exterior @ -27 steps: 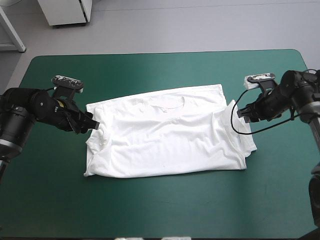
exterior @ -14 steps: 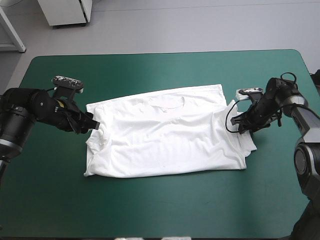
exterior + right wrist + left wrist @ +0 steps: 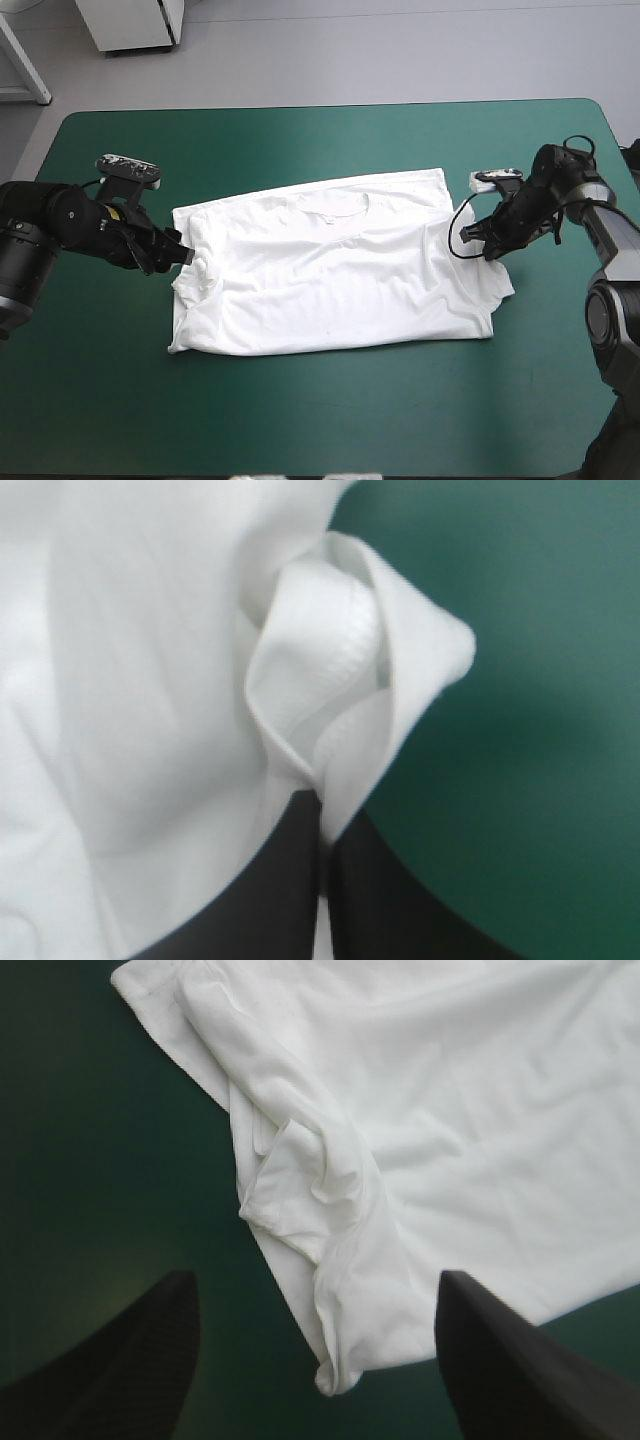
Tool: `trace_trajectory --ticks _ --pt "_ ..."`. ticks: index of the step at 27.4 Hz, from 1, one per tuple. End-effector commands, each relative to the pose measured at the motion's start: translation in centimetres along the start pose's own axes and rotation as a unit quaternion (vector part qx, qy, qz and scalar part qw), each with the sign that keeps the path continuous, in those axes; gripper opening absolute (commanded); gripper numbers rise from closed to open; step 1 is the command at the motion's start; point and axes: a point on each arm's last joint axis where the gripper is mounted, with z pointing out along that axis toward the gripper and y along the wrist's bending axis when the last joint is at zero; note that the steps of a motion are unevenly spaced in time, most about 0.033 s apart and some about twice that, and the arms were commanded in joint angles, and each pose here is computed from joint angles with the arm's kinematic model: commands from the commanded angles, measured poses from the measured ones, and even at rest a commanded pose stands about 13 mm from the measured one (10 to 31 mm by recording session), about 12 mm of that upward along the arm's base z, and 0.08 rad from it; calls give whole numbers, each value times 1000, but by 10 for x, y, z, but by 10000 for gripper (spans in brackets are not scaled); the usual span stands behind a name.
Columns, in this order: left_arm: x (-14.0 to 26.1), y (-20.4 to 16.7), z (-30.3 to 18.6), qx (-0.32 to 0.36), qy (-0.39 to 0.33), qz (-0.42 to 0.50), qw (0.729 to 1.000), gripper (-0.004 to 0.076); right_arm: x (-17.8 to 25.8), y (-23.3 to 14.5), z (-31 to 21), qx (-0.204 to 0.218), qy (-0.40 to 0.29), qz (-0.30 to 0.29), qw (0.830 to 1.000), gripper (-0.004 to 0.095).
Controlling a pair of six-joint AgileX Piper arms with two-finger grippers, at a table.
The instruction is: Fold the cloth
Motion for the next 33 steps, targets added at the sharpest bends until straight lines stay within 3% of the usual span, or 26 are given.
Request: trace_trajectory --ticks 1,7,16,22,28,30,33 --pt "-2 -4 -22 2 -50 -4 999 493 -2 17 -63 4 -76 -17 997 -7" --pt "0 -4 -26 1 -57 -12 998 493 5 68 -88 -19 -93 -78 992 -7" --pt "0 -14 -27 3 -56 13 998 493 -8 146 -40 -41 -55 -185 980 -9" --pt "1 -13 -27 0 -47 16 999 493 -17 150 13 -36 6 -194 980 -8" --pt "2 -11 -26 -14 -41 20 999 493 -20 145 16 -18 24 -205 978 -3" --pt "3 -11 -26 -13 -39 20 999 493 -22 148 6 -22 26 -205 978 32" --pt "8 -11 -39 -21 -57 23 998 493 -22 157 -29 -37 -27 -209 977 212"
